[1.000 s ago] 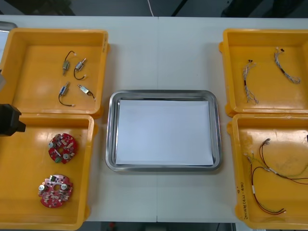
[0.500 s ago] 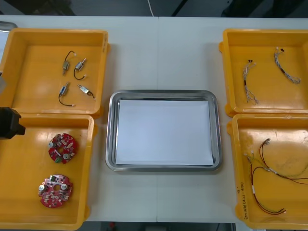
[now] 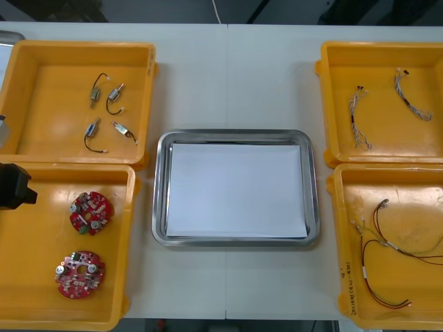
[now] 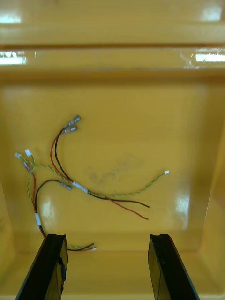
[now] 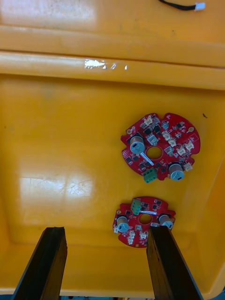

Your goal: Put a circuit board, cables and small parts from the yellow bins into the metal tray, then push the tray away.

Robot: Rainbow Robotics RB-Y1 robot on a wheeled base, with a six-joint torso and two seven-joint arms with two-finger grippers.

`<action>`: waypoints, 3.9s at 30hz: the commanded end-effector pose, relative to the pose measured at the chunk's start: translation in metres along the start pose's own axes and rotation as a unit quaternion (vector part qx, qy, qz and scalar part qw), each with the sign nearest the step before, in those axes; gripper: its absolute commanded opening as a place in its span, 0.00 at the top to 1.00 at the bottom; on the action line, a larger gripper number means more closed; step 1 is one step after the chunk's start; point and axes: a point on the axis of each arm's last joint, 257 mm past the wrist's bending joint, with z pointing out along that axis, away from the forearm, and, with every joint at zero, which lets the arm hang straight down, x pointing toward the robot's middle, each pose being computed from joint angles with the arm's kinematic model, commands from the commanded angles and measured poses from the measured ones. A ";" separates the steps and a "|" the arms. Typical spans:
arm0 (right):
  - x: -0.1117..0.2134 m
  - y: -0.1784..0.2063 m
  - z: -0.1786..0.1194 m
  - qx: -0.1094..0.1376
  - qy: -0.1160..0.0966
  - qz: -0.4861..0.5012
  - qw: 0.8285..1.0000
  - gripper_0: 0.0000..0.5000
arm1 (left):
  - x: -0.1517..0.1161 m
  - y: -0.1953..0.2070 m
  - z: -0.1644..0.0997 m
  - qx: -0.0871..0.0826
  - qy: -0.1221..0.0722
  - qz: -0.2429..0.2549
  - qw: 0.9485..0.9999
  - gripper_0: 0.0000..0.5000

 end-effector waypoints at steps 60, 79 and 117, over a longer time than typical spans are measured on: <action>0.056 0.010 0.136 -0.011 -0.025 -0.366 0.930 0.00 | 0.107 -0.003 0.089 -0.035 0.045 0.135 0.989 0.00; 0.052 0.018 0.148 -0.014 -0.027 -0.376 0.926 0.00 | 0.117 -0.002 0.122 -0.031 0.047 0.135 0.989 0.00; 0.016 -0.001 0.119 0.023 -0.033 -0.379 0.925 1.00 | 0.123 -0.002 0.129 -0.034 0.045 0.135 0.989 1.00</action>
